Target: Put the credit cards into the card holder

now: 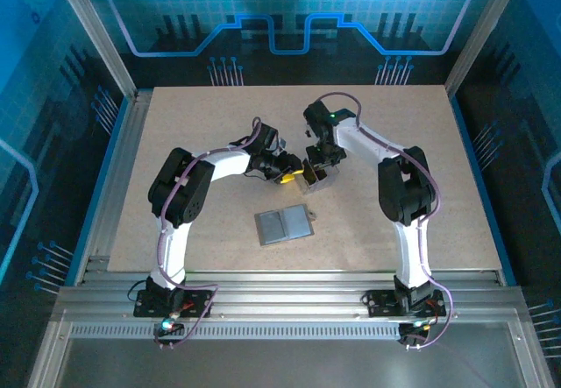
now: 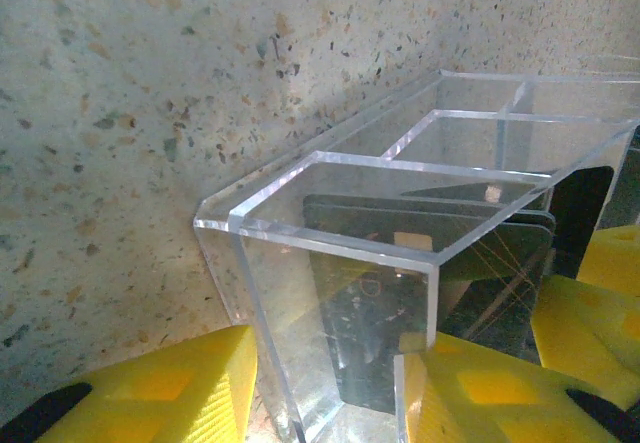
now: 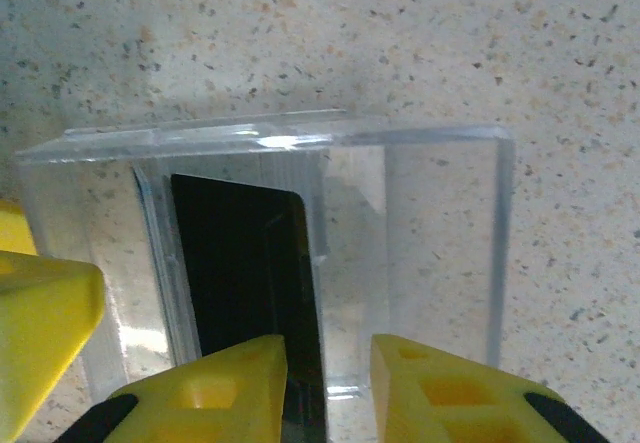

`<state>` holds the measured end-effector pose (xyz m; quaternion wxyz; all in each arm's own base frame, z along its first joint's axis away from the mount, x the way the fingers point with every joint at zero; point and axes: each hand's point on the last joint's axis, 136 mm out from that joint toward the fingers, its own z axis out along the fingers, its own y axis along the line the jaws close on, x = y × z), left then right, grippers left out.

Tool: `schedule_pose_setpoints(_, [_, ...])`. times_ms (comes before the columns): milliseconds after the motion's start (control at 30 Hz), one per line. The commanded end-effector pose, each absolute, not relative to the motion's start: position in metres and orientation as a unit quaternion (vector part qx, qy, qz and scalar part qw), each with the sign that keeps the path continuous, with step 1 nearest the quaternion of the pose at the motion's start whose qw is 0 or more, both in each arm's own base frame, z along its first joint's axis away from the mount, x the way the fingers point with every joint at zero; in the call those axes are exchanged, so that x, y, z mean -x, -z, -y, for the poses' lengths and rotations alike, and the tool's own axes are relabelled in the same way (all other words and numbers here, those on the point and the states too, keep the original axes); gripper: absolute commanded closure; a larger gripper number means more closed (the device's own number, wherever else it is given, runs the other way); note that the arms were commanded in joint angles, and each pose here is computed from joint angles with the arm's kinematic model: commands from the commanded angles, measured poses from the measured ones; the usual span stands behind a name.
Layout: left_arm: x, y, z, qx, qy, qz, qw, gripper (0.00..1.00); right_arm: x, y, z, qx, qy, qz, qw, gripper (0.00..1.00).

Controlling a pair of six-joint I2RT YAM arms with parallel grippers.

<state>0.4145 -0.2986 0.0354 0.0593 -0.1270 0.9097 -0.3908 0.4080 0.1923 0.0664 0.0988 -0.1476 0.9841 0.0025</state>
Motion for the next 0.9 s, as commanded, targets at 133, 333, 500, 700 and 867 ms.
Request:
schedule_pose_setpoints(133, [-0.398,-0.012,0.278,0.159,0.349,-0.923,0.027,0.57,-0.407,-0.058,-0.196,0.151,-0.021,-0.985,0.084,0.80])
schedule_pose_setpoints(333, [-0.399,-0.012,0.278,0.159,0.349,-0.923,0.028,0.57,-0.408,-0.070,-0.191,0.150,-0.021,-0.984,0.093,0.94])
schedule_pose_setpoints(500, [-0.398,-0.008,0.277,0.160,0.346,-0.924,0.024,0.57,-0.409,-0.085,-0.197,0.155,-0.041,-0.982,0.100,1.00])
schedule_pose_setpoints(700, [-0.400,-0.011,0.278,0.158,0.350,-0.923,0.025,0.57,-0.410,-0.109,-0.203,0.148,-0.081,-0.979,0.113,1.00])
schedule_pose_setpoints(867, [-0.406,-0.026,0.284,0.146,0.368,-0.918,0.029,0.57,-0.412,-0.132,-0.202,0.141,-0.093,-0.977,0.133,1.00])
